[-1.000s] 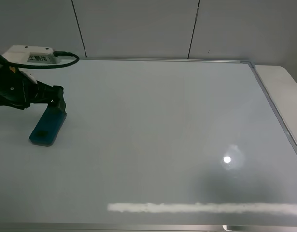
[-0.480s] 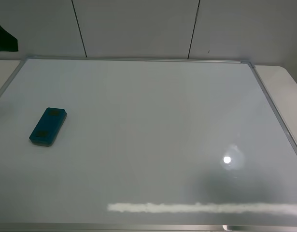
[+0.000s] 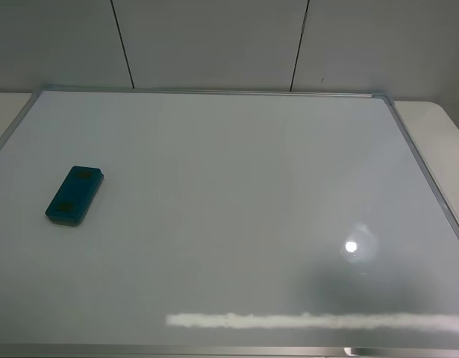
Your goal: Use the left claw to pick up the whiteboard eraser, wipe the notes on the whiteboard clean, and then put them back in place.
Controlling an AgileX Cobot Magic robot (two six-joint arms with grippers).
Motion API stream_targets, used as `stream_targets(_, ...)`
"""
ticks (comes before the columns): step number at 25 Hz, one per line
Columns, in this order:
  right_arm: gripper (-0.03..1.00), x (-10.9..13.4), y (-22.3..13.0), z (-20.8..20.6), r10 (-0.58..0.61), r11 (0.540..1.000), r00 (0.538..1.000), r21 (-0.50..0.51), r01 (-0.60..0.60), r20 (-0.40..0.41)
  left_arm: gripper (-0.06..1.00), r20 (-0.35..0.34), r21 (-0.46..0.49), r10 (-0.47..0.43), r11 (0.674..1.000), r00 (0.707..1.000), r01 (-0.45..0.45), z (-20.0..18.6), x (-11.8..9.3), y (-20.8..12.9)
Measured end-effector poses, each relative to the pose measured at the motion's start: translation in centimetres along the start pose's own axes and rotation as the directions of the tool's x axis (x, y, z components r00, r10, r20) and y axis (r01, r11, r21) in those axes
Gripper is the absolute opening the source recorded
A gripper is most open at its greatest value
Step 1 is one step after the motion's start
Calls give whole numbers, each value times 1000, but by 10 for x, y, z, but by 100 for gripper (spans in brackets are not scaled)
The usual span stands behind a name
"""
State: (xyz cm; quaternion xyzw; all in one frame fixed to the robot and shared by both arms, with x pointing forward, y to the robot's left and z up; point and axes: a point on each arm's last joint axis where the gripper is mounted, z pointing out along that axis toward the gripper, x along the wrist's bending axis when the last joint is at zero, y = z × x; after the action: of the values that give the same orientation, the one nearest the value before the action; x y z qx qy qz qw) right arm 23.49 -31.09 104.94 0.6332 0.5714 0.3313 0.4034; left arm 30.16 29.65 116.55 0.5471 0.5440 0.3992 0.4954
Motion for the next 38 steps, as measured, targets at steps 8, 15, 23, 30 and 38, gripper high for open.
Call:
stream_targets(8, 99, 0, 0, 0, 0, 1000, 1000, 0, 0, 0, 99, -32, 128, -2, 992, 999, 7, -14, 4, -16)
stream_targets(15, 99, 0, 0, 0, 0, 1000, 1000, 0, 0, 0, 99, -75, 330, 7, 944, 997, 18, -18, 8, -34)
stream_targets(23, 99, 0, 0, 0, 0, 1000, 1000, 0, 0, 0, 99, -137, 268, 4, 963, 991, 33, -46, 13, -49)
stream_targets(30, 99, 0, 0, 0, 0, 1000, 1000, 0, 0, 0, 99, -187, 184, -7, 982, 982, 42, -66, 15, -82)
stream_targets(38, 99, 0, 0, 0, 0, 1000, 1000, 0, 0, 0, 99, -182, 249, -13, 967, 983, 59, -51, 17, -119)
